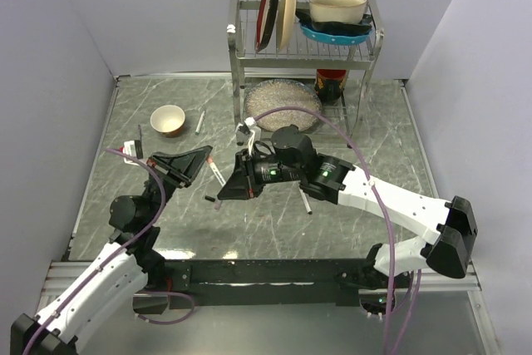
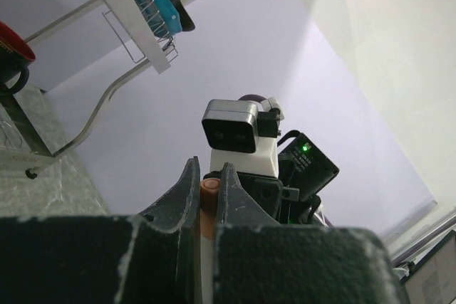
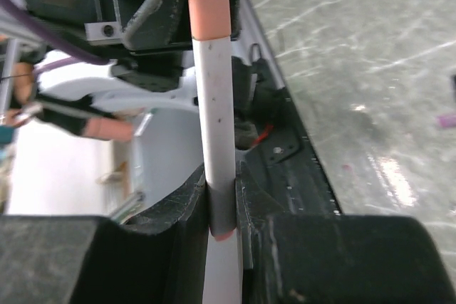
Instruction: Insert the pens into the pen caps
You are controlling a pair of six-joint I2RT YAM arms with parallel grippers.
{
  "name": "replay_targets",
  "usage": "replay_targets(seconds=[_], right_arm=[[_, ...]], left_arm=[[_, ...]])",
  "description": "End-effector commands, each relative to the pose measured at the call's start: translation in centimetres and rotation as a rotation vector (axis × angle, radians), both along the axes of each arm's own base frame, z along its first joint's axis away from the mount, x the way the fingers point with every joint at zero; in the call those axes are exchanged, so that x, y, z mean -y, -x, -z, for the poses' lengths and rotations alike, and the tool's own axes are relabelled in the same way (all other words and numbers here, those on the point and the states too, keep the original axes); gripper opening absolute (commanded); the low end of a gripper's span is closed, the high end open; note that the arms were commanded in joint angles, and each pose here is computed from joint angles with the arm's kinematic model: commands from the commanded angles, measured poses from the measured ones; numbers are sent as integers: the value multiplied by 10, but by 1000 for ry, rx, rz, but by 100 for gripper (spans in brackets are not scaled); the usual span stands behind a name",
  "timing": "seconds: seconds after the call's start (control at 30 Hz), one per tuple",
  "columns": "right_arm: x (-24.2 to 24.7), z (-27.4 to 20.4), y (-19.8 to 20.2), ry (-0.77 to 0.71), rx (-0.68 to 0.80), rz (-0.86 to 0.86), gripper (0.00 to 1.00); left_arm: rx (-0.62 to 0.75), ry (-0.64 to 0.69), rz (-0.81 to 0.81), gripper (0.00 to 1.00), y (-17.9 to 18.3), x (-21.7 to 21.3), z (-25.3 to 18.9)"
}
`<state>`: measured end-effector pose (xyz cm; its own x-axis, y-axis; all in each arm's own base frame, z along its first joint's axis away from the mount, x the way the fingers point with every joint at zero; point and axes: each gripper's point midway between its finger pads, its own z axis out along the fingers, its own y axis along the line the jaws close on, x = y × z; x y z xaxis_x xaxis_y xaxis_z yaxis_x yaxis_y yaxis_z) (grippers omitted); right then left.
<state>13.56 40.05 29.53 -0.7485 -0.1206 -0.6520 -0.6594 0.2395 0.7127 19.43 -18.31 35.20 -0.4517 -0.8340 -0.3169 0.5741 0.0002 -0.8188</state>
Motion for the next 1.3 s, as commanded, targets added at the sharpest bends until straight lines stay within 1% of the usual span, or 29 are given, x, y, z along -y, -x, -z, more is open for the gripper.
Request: replay_targets(seconds=[0.0, 0.07, 0.1, 0.2, 0.3, 0.4, 0.47, 0.53, 0.57, 0.6, 0.63, 0.67, 0.7, 0.77, 0.8, 0.87, 0.9, 0.93, 0.97, 1.0, 1.03, 1.07, 1.1, 1.17, 1.2, 1.23, 1.27], right_arm=[[26, -190, -97, -633, 345, 374, 0], [30, -192, -95, -655, 356, 355, 0], [31, -188, -97, -639, 352, 362, 0], [38, -184, -102, -620, 369, 364, 0], [42, -178, -106, -591, 388, 374, 0], [41, -170, -107, -578, 394, 344, 0], [40, -162, -108, -563, 382, 327, 0], [37, -149, -106, -512, 382, 300, 0], [36, -143, -103, -493, 375, 287, 0], [35, -126, -100, -451, 357, 265, 2], [38, -122, -92, -444, 359, 253, 8], [39, -112, -88, -429, 355, 244, 14], [39, -85, -83, -388, 337, 232, 23], [48, -72, -72, -371, 332, 228, 31], [50, -48, -67, -329, 306, 220, 36], [59, -40, -56, -319, 300, 216, 41], [63, -17, -50, -273, 275, 208, 47], [70, -16, -43, -272, 278, 212, 51], [74, -9, -38, -257, 264, 212, 58], [80, 16, -31, -218, 224, 210, 75], [89, 12, -20, -240, 235, 208, 83], [94, 21, -15, -231, 224, 216, 86], [102, 49, -9, -181, 171, 228, 89], [116, 51, 1, -212, 160, 255, 90], [122, 67, 5, -200, 118, 272, 91], [128, 61, 8, -231, 128, 287, 91], [132, 63, 8, -232, 123, 306, 91]], left_arm=[[-7, -259, 642, 1, 105, 66, 72], [-12, -305, 646, 1, 103, 70, 77], [4, -317, 655, 1, 106, 71, 72], [-25, -377, 655, 1, 103, 74, 82], [-54, -388, 666, 1, 103, 75, 92], [-38, -401, 662, 1, 101, 76, 92], [-27, -414, 656, 1, 100, 77, 88], [-27, -421, 632, 1, 93, 79, 85], [-16, -423, 615, 1, 89, 80, 77], [-34, -451, 595, 1, 84, 81, 81], [-59, -475, 570, 1, 76, 83, 84], [-62, -478, 501, 1, 63, 82, 74], [-92, -511, 475, 1, 57, 82, 80], [-85, -509, 420, 1, 45, 82, 71], [-82, -514, 402, 1, 42, 82, 69], [-74, -518, 361, 1, 32, 82, 57], [-66, -530, 331, 1, 26, 82, 55], [-68, -542, 320, 1, 22, 83, 50], [-69, -554, 307, 1, 18, 83, 49], [-75, -571, 260, 1, 9, 81, 48], [-109, -600, 240, 1, 2, 81, 52], [-119, -621, 215, 1, -4, 80, 54], [-119, -664, 173, 1, -13, 78, 61], [-169, -740, 144, 1, -27, 79, 84], [-173, -778, 133, 1, -33, 79, 94], [-217, -817, 108, 1, -45, 79, 110], [-250, -835, 100, 1, -51, 80, 120]])
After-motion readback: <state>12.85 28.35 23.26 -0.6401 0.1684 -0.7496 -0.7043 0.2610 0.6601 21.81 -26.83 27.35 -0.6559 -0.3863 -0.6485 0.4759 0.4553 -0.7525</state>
